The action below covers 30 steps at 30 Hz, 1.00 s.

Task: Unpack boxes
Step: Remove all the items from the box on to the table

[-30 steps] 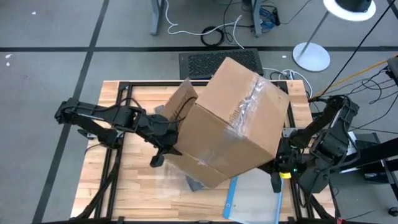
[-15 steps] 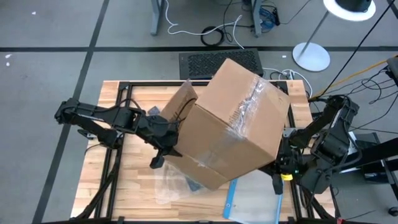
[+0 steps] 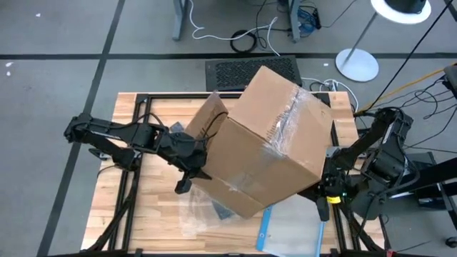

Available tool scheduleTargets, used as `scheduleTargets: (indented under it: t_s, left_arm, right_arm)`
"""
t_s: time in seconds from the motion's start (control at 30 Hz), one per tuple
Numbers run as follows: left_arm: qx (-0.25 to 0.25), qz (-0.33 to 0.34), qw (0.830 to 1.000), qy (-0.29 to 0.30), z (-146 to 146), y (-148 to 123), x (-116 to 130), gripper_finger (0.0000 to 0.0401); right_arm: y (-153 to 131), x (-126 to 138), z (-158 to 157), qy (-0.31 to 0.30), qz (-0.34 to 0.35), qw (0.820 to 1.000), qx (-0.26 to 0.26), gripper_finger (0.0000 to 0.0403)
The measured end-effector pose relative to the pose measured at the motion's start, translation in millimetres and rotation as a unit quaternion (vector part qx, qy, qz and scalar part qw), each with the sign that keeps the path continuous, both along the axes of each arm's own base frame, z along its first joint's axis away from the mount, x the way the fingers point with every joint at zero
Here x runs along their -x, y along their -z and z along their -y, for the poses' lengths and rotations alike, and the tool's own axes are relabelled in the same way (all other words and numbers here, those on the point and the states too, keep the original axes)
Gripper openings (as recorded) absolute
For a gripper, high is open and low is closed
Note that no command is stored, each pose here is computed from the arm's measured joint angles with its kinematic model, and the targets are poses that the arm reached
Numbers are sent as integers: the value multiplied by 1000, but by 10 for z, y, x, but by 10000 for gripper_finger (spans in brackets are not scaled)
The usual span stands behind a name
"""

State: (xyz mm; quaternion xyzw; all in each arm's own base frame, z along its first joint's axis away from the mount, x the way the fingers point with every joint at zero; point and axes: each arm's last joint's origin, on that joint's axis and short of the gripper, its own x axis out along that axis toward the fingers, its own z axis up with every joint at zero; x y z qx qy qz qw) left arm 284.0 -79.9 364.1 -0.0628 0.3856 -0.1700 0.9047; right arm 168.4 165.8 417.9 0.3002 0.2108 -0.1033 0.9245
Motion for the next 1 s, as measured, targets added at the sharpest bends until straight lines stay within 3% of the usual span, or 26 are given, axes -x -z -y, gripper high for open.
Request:
scheduleTargets:
  t_s: [0.17,0.4,0.7,1.0]
  left_arm:
    - [-18,13,1000,-4,-42,-130,13,0]
    - [-33,8,999,-9,-60,-220,49,0]
    - [-83,14,996,-20,-112,-446,151,0]
    - [-92,89,991,-48,-156,-859,237,0]
  right_arm:
    - [-28,90,-19,-3,4,999,-34,98]
    - [54,351,-135,-20,-44,995,-89,136]
    - [125,648,-328,-31,-74,985,-155,135]
    - [-47,899,-398,-62,-62,972,-217,135]
